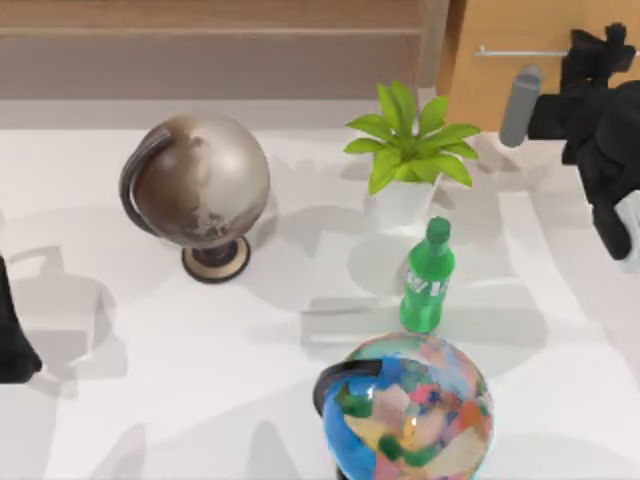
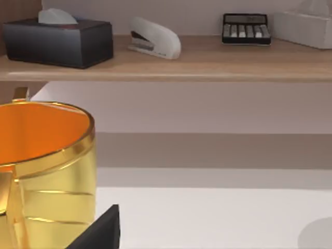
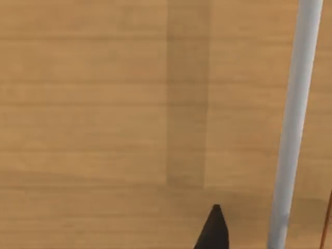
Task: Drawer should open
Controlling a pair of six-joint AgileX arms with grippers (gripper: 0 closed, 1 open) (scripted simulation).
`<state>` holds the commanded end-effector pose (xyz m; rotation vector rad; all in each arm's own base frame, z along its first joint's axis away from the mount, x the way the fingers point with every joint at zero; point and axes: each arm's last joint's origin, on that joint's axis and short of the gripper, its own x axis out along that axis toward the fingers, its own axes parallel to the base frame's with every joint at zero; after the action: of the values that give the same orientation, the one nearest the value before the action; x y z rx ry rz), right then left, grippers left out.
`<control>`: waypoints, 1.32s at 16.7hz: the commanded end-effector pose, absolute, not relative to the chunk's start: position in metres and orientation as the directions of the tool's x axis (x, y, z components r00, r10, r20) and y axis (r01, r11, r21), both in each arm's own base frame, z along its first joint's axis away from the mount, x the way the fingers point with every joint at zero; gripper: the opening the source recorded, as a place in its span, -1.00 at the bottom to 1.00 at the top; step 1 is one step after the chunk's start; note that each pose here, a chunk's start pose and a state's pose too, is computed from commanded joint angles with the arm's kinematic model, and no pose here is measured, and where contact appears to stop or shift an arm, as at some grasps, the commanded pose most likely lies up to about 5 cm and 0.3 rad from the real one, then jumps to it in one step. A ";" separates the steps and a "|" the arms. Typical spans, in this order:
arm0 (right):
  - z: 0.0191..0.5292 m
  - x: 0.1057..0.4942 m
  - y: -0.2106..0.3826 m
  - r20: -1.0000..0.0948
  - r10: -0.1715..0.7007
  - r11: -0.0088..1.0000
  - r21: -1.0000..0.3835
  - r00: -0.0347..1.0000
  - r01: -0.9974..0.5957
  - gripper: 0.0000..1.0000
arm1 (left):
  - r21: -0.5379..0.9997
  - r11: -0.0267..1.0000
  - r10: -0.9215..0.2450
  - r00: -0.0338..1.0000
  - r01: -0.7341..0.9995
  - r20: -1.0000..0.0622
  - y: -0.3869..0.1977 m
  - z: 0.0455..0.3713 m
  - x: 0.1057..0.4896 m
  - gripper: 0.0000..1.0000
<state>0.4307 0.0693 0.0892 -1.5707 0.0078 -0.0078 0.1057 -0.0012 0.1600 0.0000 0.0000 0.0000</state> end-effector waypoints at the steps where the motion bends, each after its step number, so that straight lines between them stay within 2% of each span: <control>1: 0.089 0.431 0.069 0.000 -0.010 0.000 -1.000 1.000 0.000 -0.66 | 0.000 1.000 0.000 1.000 0.000 0.000 -0.001 0.160 0.106 1.00; 3: 0.089 0.431 0.069 0.000 -0.010 0.000 -1.000 1.000 0.000 -0.96 | 0.000 1.000 0.000 1.000 0.000 0.000 -0.001 0.160 0.106 1.00; 4: 0.089 0.431 0.069 0.000 -0.010 0.000 -1.000 1.000 0.000 -1.00 | 0.000 1.000 0.000 1.000 0.000 0.000 -0.001 0.160 0.106 1.00; 14: 0.093 0.429 0.067 0.010 -0.012 0.007 -1.000 1.000 0.010 -1.00 | 0.000 1.000 0.000 1.000 0.000 0.000 -0.001 0.160 0.106 1.00; 18: 0.108 0.408 0.060 0.059 -0.012 0.024 -0.998 0.998 0.059 -1.00 | 0.000 1.000 0.000 1.000 0.000 0.000 -0.001 0.160 0.106 1.00; 22: 0.097 0.378 0.066 0.024 -0.011 0.014 -1.000 1.000 0.024 -1.00 | 0.000 1.000 0.000 1.000 0.000 0.000 -0.001 0.160 0.106 1.00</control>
<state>0.3778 0.0658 0.0972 -1.5568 -0.0100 -0.0272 0.1057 -0.0012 0.1600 0.0000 0.0000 0.0000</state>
